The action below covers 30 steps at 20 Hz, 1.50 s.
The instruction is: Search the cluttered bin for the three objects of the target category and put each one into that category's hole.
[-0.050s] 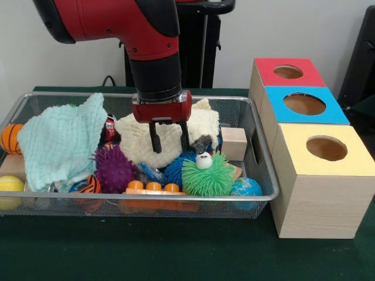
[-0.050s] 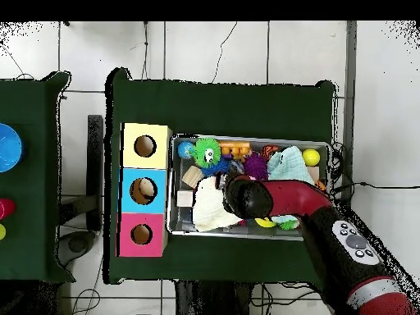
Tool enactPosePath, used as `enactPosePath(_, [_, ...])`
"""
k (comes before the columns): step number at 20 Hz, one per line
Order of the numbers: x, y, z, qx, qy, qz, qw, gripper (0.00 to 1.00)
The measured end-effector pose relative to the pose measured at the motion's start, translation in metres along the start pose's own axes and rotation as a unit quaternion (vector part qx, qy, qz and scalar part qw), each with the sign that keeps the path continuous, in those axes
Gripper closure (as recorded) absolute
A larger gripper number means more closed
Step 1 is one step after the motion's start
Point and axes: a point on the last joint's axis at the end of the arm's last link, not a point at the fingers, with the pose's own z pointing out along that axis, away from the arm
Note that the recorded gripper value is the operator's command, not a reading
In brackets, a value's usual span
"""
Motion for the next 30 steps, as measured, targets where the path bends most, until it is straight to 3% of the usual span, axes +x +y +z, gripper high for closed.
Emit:
enactPosePath(2, [0.009,0.003,0.002,0.025,0.010,0.001,0.9996,0.00])
enactPosePath(5, [0.020,0.009,0.000,0.061,0.017,0.027,0.9976,0.00])
enactPosePath(8, [0.021,0.010,-0.004,0.077,0.012,0.086,0.9933,0.00])
enactPosePath(10, [0.017,0.002,-0.008,0.085,0.004,0.160,0.9835,0.00])
enactPosePath(11, [0.016,-0.001,-0.008,0.086,0.001,0.177,0.9804,0.00])
enactPosePath(12, [0.015,-0.006,-0.009,0.088,-0.003,0.203,0.9751,0.00])
enactPosePath(13, [0.013,-0.011,-0.010,0.090,-0.008,0.229,0.9691,0.00])
enactPosePath(14, [0.012,-0.020,-0.010,0.092,-0.016,0.261,0.9608,0.00])
enactPosePath(18, [0.008,-0.042,-0.008,0.096,-0.041,0.328,0.9387,0.00])
enactPosePath(19, [0.007,-0.047,-0.008,0.096,-0.047,0.339,0.9348,0.00])
enactPosePath(20, [0.006,-0.056,-0.006,0.096,-0.058,0.357,0.9272,0.00])
enactPosePath(21, [0.005,-0.061,-0.006,0.097,-0.062,0.365,0.9241,0.00])
enactPosePath(23, [0.005,-0.064,-0.005,0.097,-0.065,0.370,0.9216,0.00])
enactPosePath(24, [0.005,-0.070,-0.005,0.099,-0.065,0.381,0.9170,0.00])
enactPosePath(30, [0.005,-0.079,-0.002,0.111,-0.064,0.411,0.9026,0.00])
